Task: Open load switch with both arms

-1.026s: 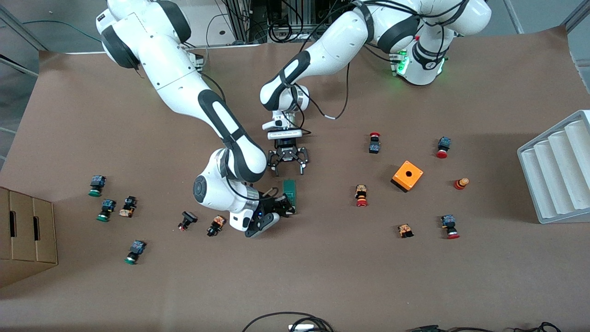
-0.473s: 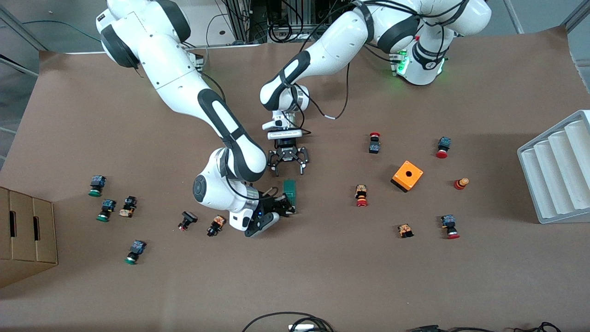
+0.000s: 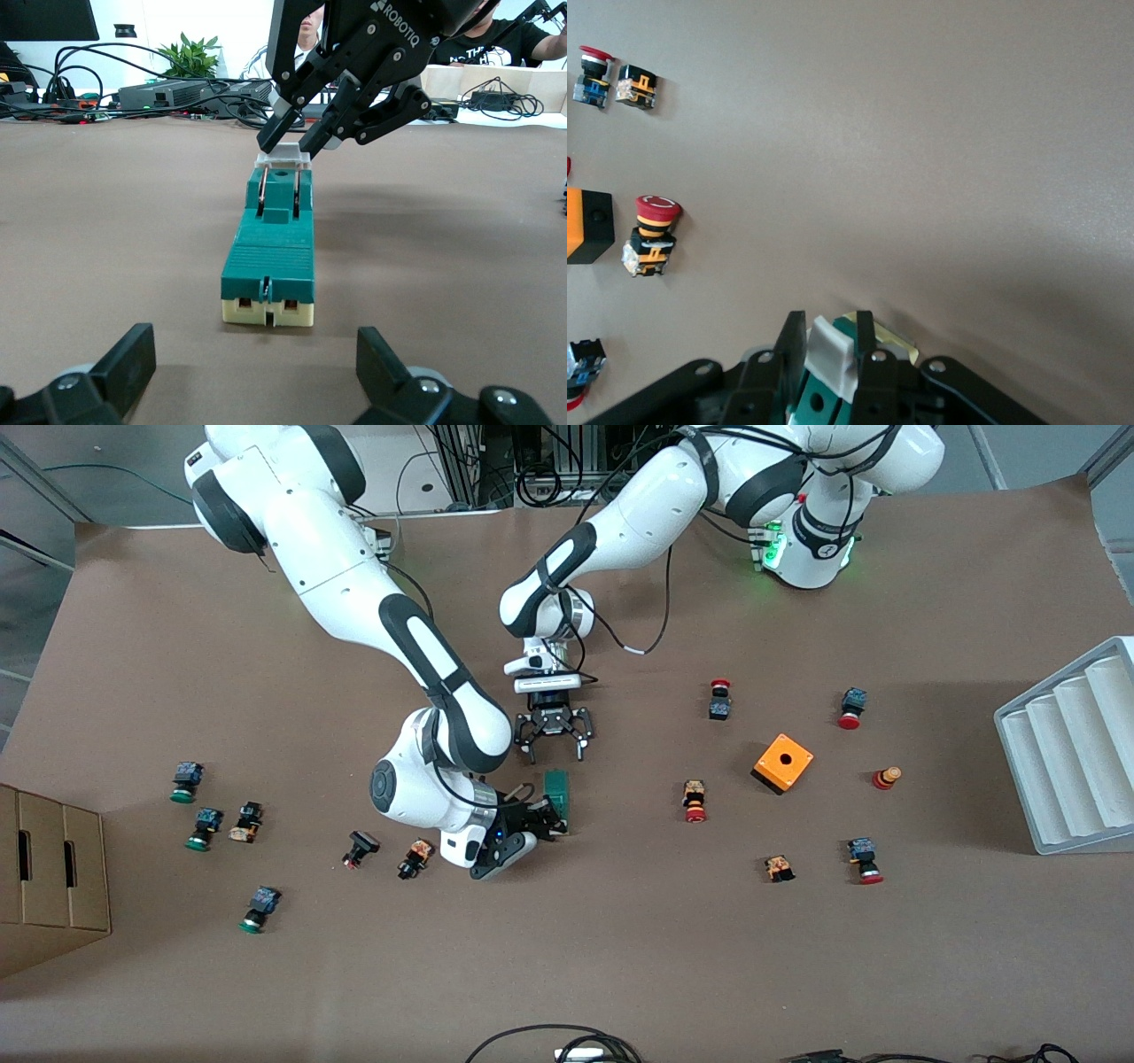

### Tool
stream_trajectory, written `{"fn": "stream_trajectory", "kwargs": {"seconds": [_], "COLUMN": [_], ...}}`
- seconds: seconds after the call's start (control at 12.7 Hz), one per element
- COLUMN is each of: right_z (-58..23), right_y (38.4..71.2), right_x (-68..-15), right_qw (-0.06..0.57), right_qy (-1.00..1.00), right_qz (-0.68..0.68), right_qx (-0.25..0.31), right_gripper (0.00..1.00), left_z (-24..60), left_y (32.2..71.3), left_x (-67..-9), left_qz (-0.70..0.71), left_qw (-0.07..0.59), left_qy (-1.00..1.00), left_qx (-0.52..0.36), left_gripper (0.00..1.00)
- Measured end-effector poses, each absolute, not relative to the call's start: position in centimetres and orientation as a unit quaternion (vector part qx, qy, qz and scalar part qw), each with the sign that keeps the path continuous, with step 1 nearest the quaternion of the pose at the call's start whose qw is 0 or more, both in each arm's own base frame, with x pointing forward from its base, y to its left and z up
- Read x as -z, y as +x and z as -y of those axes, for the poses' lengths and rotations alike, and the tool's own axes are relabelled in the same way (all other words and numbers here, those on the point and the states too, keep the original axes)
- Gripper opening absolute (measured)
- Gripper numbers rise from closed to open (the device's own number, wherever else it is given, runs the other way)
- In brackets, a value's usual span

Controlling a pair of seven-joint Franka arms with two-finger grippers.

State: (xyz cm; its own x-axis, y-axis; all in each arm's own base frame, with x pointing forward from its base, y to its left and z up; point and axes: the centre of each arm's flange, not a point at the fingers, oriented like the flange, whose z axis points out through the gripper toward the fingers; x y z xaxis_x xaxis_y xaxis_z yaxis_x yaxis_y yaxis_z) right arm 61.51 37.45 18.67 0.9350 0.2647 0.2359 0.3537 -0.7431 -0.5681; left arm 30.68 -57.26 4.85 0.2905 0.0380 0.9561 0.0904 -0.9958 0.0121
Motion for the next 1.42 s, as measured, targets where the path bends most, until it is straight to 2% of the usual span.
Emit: {"fn": "stream_trajectory", "kwargs": {"seconds": [1.42], "right_z": [-37.5], "right_y": [60.3], "right_x": [-20.5], "right_qw": [0.318], "right_qy": [-0.930], "right_qz": [0.170], "right_qx": [0.069], "right_gripper": [0.28], "left_z": [57.3], "left_y": [30.7], "left_x": [-4.8], "left_qz": [0.040], "left_qw": [0.022], "left_qy": [-0.803], "left_qx": [0.594], "left_gripper": [1.00]}}
